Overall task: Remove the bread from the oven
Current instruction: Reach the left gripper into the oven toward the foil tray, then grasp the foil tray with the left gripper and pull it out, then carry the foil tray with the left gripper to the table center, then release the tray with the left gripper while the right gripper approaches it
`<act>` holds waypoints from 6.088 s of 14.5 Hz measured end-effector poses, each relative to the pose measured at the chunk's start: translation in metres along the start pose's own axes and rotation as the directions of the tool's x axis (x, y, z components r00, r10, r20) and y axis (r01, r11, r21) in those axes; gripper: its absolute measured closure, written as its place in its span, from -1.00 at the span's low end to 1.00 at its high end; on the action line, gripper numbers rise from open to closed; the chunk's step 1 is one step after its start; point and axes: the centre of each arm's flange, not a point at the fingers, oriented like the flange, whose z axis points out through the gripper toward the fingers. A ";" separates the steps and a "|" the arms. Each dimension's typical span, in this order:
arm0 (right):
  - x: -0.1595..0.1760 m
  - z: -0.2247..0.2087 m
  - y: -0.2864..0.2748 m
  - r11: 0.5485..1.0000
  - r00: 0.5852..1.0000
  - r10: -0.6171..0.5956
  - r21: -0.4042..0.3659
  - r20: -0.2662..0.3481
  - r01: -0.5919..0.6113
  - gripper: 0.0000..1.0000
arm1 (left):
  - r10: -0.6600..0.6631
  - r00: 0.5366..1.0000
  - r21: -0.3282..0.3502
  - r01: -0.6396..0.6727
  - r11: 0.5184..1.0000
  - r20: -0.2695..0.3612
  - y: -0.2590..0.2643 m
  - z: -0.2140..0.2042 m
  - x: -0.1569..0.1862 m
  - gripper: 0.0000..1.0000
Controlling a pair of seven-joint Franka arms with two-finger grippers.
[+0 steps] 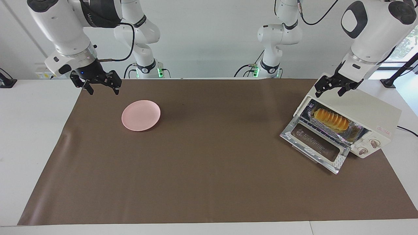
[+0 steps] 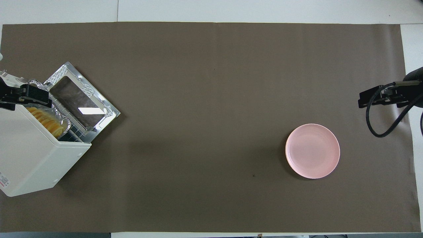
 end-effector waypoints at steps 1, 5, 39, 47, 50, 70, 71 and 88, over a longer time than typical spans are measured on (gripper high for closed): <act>0.000 0.000 0.000 1.000 1.000 0.000 0.000 0.000 0.000 -1.00 | -0.029 0.999 0.012 0.029 1.000 0.020 0.008 0.009 0.011 -1.00; 0.000 0.000 0.000 1.000 1.000 0.000 0.000 0.000 0.000 -1.00 | -0.164 0.985 0.077 0.161 0.984 0.046 0.054 0.039 0.072 -1.00; -0.006 -0.001 -0.008 1.000 0.999 -0.015 -0.002 0.030 0.015 -1.00 | -0.561 0.814 0.249 0.581 0.775 -0.151 -0.005 0.205 0.061 0.02; -0.007 0.002 -0.010 1.000 0.999 -0.018 -0.002 0.035 0.018 -1.00 | -0.499 0.844 0.276 0.536 0.798 -0.194 0.006 0.186 0.062 0.96; -0.007 0.002 -0.010 1.000 0.999 -0.018 -0.002 0.035 0.018 -1.00 | -0.482 0.852 0.200 0.518 0.832 -0.204 0.047 0.163 0.068 0.96; -0.006 0.003 -0.007 1.000 0.999 -0.012 -0.002 0.030 0.012 -1.00 | 0.165 0.960 0.013 -0.166 0.986 -0.224 0.408 0.178 -0.045 0.96; -0.005 0.004 -0.007 1.000 1.000 -0.012 -0.002 0.021 0.012 -1.00 | 0.190 0.958 0.023 -0.190 0.982 -0.214 0.420 0.189 -0.056 0.96; 0.000 0.017 -0.003 0.999 1.000 0.005 0.042 -0.011 -0.005 -1.00 | 0.218 0.944 0.105 -0.198 0.975 -0.246 0.490 0.266 -0.107 0.40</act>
